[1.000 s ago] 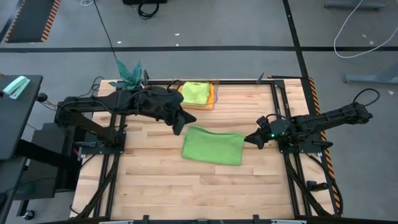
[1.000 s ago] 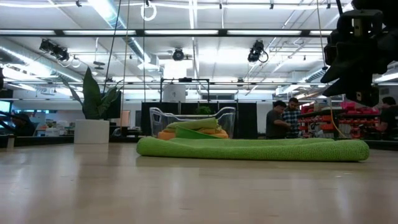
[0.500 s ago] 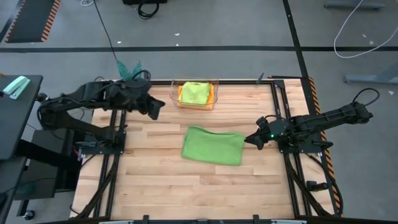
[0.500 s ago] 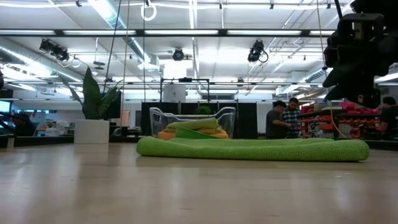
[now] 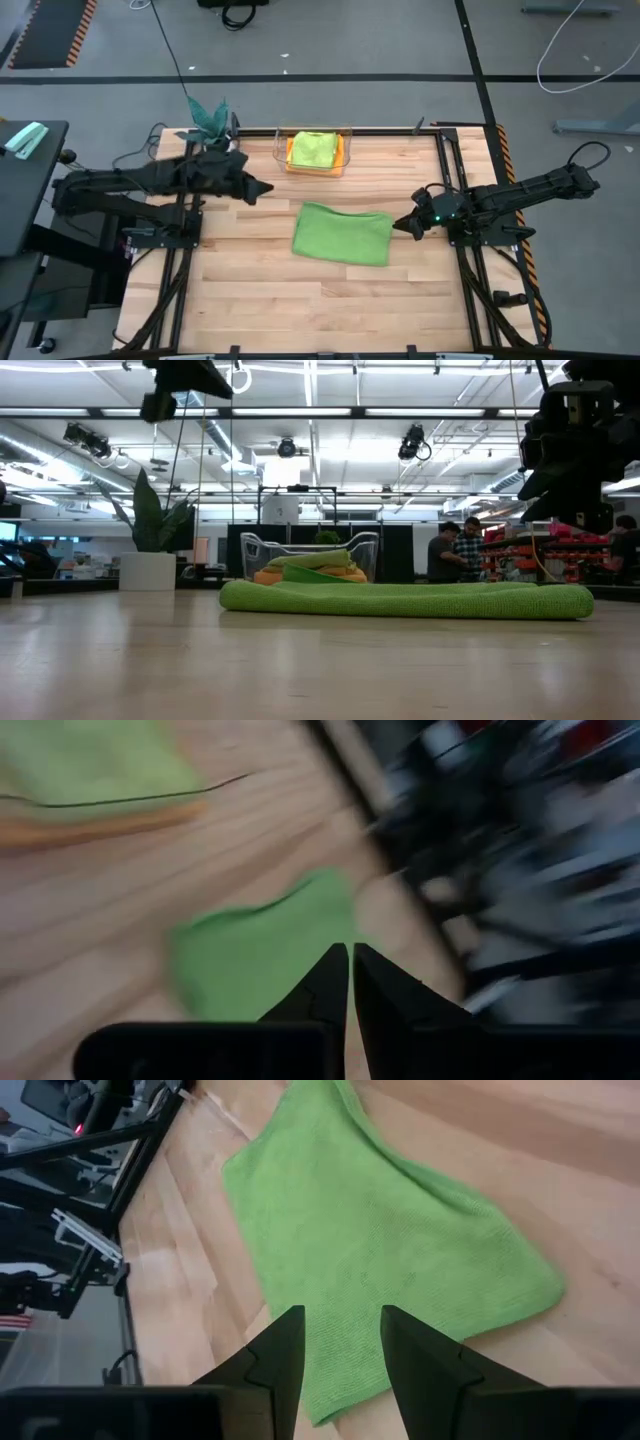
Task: Fold microfiber towels
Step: Fold the green towel
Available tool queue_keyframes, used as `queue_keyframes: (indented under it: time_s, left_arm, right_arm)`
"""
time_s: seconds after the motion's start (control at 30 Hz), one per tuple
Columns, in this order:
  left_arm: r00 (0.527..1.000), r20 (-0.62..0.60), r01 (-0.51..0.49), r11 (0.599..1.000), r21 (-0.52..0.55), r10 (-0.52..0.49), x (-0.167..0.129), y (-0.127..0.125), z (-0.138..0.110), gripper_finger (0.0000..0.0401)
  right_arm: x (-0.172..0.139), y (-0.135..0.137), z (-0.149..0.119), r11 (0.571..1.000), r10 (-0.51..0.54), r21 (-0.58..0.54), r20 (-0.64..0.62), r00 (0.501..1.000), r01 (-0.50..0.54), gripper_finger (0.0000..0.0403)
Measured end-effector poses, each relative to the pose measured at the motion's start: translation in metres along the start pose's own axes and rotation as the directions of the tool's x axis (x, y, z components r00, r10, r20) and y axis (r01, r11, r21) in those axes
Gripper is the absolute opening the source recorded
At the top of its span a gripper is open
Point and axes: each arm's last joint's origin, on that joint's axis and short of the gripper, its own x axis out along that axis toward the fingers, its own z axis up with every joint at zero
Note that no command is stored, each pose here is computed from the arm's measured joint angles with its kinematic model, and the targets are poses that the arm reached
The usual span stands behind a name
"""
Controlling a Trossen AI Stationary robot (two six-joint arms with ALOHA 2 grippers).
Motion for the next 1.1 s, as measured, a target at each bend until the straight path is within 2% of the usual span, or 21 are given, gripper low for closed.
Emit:
queue_keyframes:
  time_s: [0.07, 0.17, 0.3, 0.47, 0.6, 0.8, 0.97, 1.1]
  left_arm:
    - [0.993, 0.057, 0.106, 0.992, -0.060, -0.103, 0.007, 0.015, -0.011, 0.0030]
    - [0.976, 0.106, 0.206, 0.967, -0.152, -0.192, 0.019, 0.041, -0.033, 0.0035]
    - [0.969, 0.099, 0.245, 0.941, -0.232, -0.228, 0.035, 0.070, -0.062, 0.0038]
    - [0.964, 0.087, 0.266, 0.923, -0.277, -0.252, 0.043, 0.086, -0.081, 0.0034]
    - [0.979, 0.047, 0.204, 0.927, -0.316, -0.199, 0.047, 0.093, -0.086, 0.0028]
    - [0.994, -0.037, 0.087, 0.956, -0.281, -0.101, 0.060, 0.102, -0.095, 0.0034]
    - [0.985, -0.168, -0.005, 0.964, -0.265, -0.041, 0.077, 0.111, -0.108, 0.0040]
    - [0.969, -0.247, -0.080, 0.955, -0.284, 0.008, 0.089, 0.119, -0.117, 0.0036]
  right_arm:
    - [0.000, 0.000, 0.000, 1.000, 0.011, 0.013, -0.013, 1.000, -0.011, 0.0140]
    - [0.000, 0.003, 0.000, 0.999, 0.046, 0.017, -0.036, 0.998, -0.046, 0.0140]
    - [0.000, 0.003, 0.000, 0.998, 0.056, 0.019, -0.044, 0.997, -0.055, 0.0140]
    - [0.000, 0.003, 0.000, 0.998, 0.059, 0.030, -0.043, 0.997, -0.058, 0.0140]
    - [0.000, 0.003, 0.000, 0.998, 0.058, 0.033, -0.042, 0.997, -0.057, 0.0140]
    - [0.001, 0.002, 0.000, 0.999, 0.032, 0.036, -0.015, 0.999, -0.031, 0.0140]
    - [0.002, 0.002, 0.000, 0.999, 0.020, 0.043, -0.016, 1.000, -0.019, 0.0140]
    - [0.003, 0.002, 0.000, 0.997, 0.015, 0.071, -0.019, 1.000, -0.013, 0.0140]
